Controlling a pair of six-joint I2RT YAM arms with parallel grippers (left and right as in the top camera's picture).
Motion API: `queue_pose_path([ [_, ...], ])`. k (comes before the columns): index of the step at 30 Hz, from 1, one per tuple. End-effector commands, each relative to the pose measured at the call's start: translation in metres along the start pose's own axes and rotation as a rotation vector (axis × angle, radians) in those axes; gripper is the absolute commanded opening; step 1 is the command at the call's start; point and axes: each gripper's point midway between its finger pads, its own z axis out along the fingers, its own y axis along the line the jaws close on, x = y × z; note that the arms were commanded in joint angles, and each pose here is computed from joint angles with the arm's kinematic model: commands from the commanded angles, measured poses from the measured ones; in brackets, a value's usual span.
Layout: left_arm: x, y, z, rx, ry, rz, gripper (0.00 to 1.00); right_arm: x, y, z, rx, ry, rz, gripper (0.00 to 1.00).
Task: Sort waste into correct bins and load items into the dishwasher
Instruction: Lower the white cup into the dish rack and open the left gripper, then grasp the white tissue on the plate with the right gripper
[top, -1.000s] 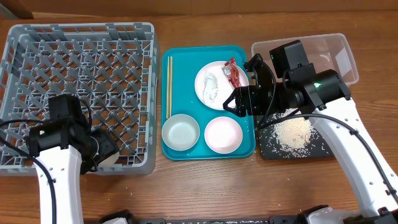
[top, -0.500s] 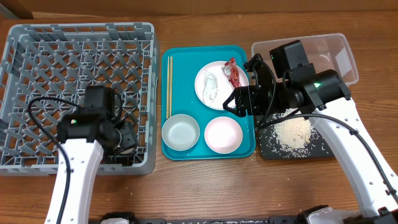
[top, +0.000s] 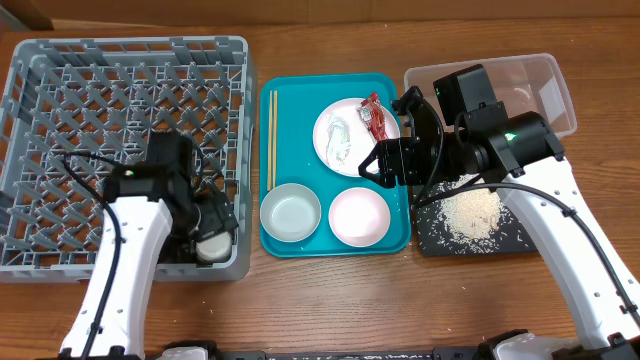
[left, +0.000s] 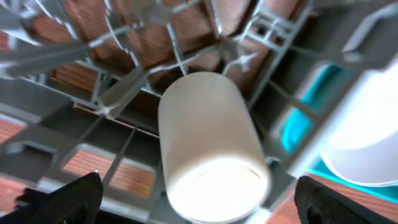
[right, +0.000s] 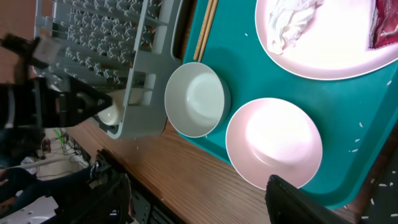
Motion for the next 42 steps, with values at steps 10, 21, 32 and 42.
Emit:
queue_pose_path([
  [10,-0.045,-0.028,-0.153,0.175,-0.382,0.151,1.0,-0.023,-0.014,-0.001,0.114,-0.101,0.046,0.72],
  [21,0.009,-0.006,-0.282,0.354,-0.867,0.192,1.0,-0.045,-0.053,0.084,0.357,-0.08,-0.006,0.71],
  [32,0.059,0.018,-0.287,0.368,-0.907,0.191,1.0,-0.087,-0.106,0.187,0.368,-0.153,0.004,0.66],
  [42,0.065,0.02,-0.277,0.351,-0.86,0.191,1.0,-0.091,-0.109,0.159,0.399,-0.147,0.058,0.04],
])
